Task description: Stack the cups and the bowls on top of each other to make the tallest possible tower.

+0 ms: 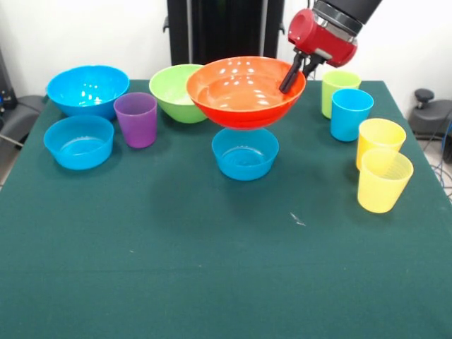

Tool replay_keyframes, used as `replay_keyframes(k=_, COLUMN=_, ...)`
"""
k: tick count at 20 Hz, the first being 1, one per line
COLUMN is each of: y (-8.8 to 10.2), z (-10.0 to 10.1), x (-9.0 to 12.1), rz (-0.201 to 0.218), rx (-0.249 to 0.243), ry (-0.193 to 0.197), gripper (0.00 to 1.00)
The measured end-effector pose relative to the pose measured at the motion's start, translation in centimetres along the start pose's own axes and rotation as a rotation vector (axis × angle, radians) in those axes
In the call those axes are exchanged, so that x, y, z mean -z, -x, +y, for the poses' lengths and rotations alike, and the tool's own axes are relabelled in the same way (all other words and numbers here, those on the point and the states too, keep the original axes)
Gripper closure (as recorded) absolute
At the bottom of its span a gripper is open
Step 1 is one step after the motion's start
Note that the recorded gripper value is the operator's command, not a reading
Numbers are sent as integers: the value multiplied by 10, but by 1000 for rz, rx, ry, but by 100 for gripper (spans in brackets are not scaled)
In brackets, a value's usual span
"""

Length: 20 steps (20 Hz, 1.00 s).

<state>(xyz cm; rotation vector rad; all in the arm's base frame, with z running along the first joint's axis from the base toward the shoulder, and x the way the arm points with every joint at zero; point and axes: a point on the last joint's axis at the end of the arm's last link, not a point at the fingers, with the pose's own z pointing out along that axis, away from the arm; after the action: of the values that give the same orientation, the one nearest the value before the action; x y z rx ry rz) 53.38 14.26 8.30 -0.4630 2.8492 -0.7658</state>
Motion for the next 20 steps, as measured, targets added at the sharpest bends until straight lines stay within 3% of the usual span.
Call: replay_keyframes(k=20, y=-12, z=9, x=-34, rz=56, rx=37, ry=-40, gripper=100)
